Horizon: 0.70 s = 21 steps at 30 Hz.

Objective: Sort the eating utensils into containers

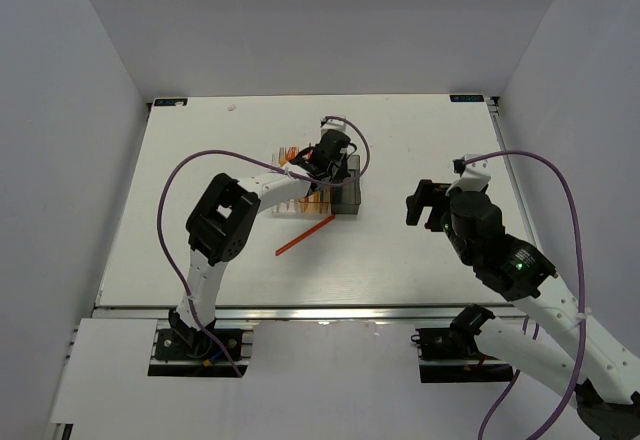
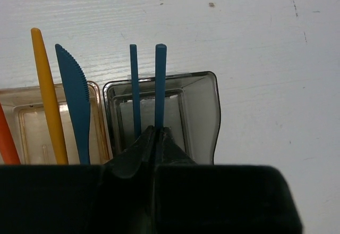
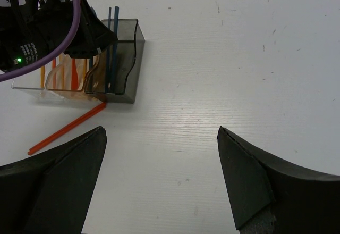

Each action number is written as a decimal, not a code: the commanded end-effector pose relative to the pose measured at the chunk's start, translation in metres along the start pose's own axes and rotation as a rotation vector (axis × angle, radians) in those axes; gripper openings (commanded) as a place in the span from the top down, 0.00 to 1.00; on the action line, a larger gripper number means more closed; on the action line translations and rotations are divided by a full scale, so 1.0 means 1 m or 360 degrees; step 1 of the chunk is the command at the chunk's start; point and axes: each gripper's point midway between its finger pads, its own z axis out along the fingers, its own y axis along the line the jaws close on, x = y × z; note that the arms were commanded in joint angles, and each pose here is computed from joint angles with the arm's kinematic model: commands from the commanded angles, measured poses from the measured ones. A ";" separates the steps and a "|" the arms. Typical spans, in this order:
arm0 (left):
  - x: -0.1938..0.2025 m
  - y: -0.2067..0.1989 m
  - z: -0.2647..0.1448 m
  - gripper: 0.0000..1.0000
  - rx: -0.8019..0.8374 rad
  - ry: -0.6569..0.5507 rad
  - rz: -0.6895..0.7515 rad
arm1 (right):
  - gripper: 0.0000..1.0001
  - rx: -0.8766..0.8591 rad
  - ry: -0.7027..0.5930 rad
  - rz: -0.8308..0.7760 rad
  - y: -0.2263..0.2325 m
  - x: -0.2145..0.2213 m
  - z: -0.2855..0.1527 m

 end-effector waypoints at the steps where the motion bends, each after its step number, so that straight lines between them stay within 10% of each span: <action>1: -0.022 -0.010 -0.014 0.84 0.0055 -0.0074 -0.0062 | 0.11 -0.0008 -0.0045 0.0010 0.001 -0.006 0.000; 21: -0.085 -0.036 -0.064 0.57 0.0227 -0.0261 -0.0114 | 0.11 -0.0032 -0.0045 0.0009 0.004 -0.007 0.001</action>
